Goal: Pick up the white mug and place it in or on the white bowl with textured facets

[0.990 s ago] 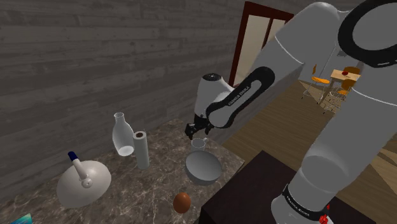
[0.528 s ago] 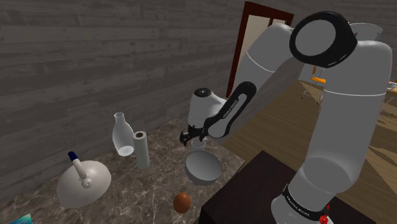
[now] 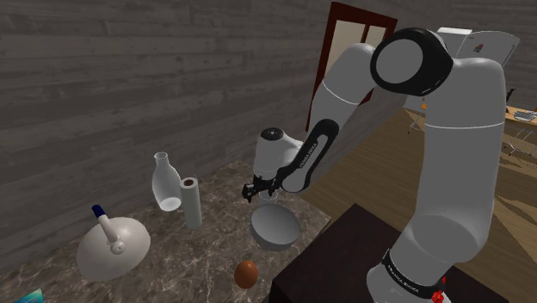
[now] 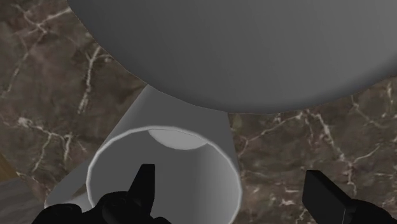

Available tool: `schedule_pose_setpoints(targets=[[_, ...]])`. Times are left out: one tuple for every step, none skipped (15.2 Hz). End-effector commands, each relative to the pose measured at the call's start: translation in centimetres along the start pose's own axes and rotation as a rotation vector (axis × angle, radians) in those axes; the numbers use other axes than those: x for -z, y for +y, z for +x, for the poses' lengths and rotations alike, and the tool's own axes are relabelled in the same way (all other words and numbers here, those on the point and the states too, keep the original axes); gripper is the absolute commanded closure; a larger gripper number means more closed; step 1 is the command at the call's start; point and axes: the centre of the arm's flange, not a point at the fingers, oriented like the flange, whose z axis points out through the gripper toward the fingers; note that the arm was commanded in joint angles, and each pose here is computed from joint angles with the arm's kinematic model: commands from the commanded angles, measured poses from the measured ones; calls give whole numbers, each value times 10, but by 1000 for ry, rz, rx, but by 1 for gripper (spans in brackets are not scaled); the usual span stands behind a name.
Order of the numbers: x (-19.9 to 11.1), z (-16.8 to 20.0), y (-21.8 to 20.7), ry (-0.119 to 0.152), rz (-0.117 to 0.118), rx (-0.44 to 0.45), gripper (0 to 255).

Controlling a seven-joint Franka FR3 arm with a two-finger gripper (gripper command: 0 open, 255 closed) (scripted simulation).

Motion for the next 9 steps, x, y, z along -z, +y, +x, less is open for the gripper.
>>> schedule_pose_setpoints(targets=[[-1, 0, 0, 0, 0, 0, 0], [-1, 0, 0, 0, 0, 0, 0], [-1, 0, 0, 0, 0, 0, 0], [-1, 0, 0, 0, 0, 0, 0], [-1, 0, 0, 0, 0, 0, 0], [-1, 0, 0, 0, 0, 0, 255], [-1, 0, 0, 0, 0, 0, 255], [-1, 0, 0, 0, 0, 0, 255], [-1, 0, 0, 0, 0, 0, 255]])
